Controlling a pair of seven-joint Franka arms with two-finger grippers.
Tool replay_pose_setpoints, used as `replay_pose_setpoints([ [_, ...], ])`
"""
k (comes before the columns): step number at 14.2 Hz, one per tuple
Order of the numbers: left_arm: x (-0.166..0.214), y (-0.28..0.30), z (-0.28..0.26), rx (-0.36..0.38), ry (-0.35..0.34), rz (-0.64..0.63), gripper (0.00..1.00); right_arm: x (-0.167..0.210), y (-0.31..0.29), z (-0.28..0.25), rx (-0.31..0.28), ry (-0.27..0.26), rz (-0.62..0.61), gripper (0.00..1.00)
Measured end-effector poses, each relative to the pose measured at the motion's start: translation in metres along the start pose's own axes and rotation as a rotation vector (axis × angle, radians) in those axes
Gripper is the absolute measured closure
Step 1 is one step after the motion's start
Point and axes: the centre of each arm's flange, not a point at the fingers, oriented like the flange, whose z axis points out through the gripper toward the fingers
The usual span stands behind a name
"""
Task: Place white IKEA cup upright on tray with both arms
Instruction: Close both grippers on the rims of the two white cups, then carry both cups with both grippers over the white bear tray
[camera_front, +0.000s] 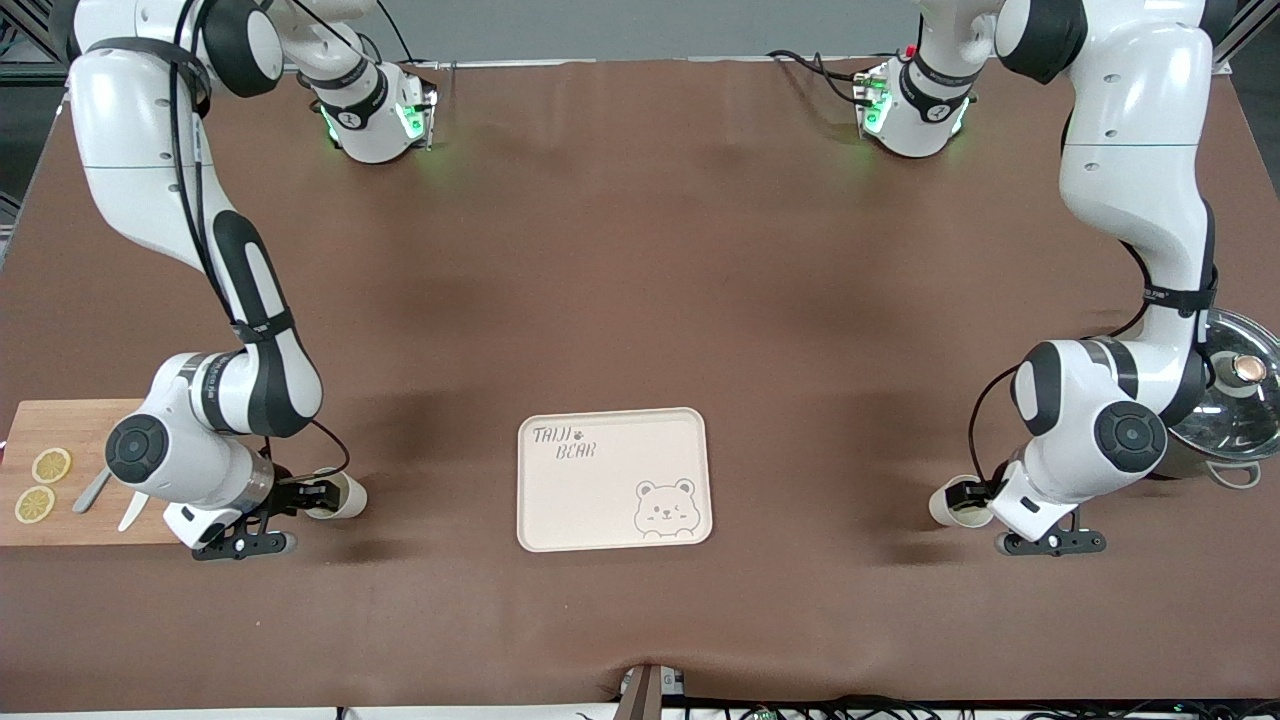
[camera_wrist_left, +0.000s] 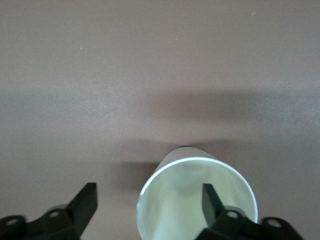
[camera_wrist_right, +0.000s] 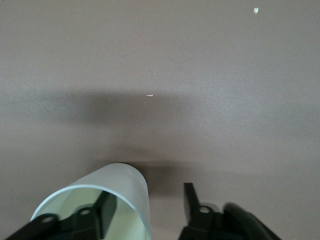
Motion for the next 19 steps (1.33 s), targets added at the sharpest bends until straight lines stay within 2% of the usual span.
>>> replay_pose_setpoints([
  [5, 0.000, -0.001, 0.000, 0.000, 0.002, -0.002, 0.64, 0.001, -0.002, -0.001, 0.002, 0.002, -0.003, 0.95],
  [8, 0.001, 0.002, -0.002, -0.002, 0.009, 0.003, 0.93, 0.001, -0.003, -0.001, 0.002, 0.003, -0.006, 0.96],
  [12, 0.005, 0.007, -0.012, -0.006, 0.028, 0.007, 0.96, 0.001, -0.003, -0.001, 0.002, 0.003, -0.006, 0.96],
  [16, 0.020, 0.028, -0.045, -0.017, 0.096, 0.004, 0.96, 0.005, -0.012, -0.007, 0.005, 0.003, -0.018, 0.96],
  [19, 0.022, 0.048, -0.065, -0.026, 0.119, -0.022, 0.96, 0.015, -0.031, -0.029, 0.019, -0.045, -0.021, 0.96],
])
